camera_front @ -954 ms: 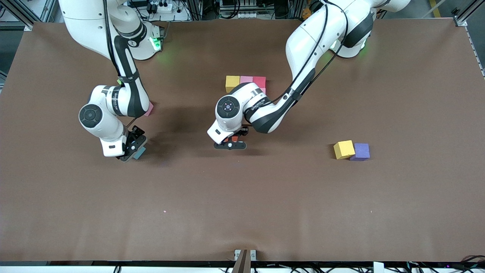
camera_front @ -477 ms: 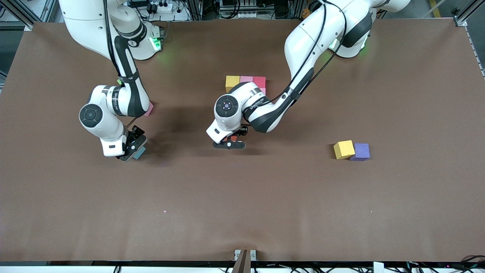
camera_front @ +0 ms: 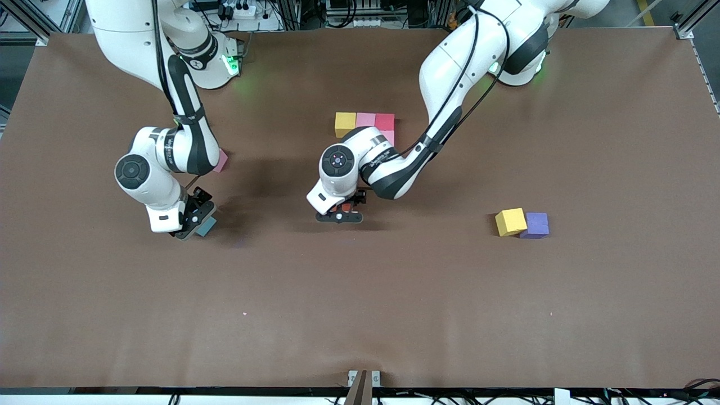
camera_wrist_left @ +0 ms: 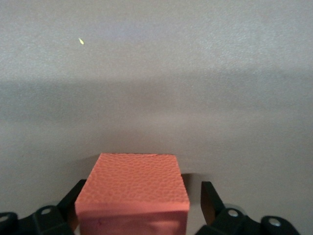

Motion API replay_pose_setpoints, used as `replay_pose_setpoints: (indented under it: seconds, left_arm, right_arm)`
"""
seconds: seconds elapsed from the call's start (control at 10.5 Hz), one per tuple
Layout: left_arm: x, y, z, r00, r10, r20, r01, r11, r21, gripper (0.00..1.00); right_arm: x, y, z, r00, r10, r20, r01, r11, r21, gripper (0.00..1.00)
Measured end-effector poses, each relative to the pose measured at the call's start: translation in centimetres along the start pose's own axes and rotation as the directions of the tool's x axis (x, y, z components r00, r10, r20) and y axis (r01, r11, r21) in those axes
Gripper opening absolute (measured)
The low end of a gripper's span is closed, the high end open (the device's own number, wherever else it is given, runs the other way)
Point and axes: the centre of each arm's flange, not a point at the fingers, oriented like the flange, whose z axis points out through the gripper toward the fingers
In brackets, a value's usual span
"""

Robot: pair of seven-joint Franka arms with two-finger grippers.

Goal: Form number 2 with 11 blocks

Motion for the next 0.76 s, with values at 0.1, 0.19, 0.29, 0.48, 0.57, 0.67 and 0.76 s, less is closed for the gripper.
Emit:
replay_pose_setpoints:
  seconds: [0.1, 0.19, 0.29, 0.48, 0.57, 0.67, 0.76]
  left_arm:
    - [0.4, 0.3, -1.1, 1.000, -0.011, -0.016, 0.011, 1.000, -0.017, 1.00]
    - [1.0, 0.6, -3.1, 0.999, -0.025, -0.040, 0.023, 0.999, -0.041, 1.00]
    - [1.8, 0.6, -5.8, 0.997, -0.041, -0.065, 0.037, 0.997, -0.061, 1.00]
    - [3.6, -0.8, -11.0, 0.992, -0.109, -0.070, 0.103, 0.991, -0.086, 1.00]
    - [4.7, -2.3, -12.6, 0.989, -0.137, -0.059, 0.133, 0.988, -0.078, 1.00]
    - [6.0, -4.1, -14.0, 0.985, -0.165, -0.053, 0.161, 0.985, -0.066, 1.00]
    - [7.4, -6.1, -15.4, 0.979, -0.195, -0.051, 0.192, 0.980, -0.059, 1.00]
  right_arm:
    - [0.0, 0.0, 0.1, 1.000, 0.000, 0.001, 0.000, 1.000, -0.001, 1.00]
    - [0.0, 0.0, 0.1, 1.000, 0.001, 0.000, -0.001, 1.000, -0.003, 1.00]
    - [0.0, 0.0, 0.1, 1.000, 0.006, -0.004, -0.006, 1.000, -0.001, 1.00]
    - [0.2, -0.2, 0.2, 1.000, 0.008, -0.009, -0.008, 1.000, 0.002, 1.00]
    - [0.3, -0.3, 0.2, 1.000, 0.007, -0.010, -0.007, 1.000, 0.003, 1.00]
    - [0.4, -0.3, 0.2, 1.000, 0.006, -0.011, -0.006, 1.000, 0.003, 1.00]
    - [0.4, -0.3, 0.2, 1.000, 0.006, -0.011, -0.006, 1.000, 0.003, 1.00]
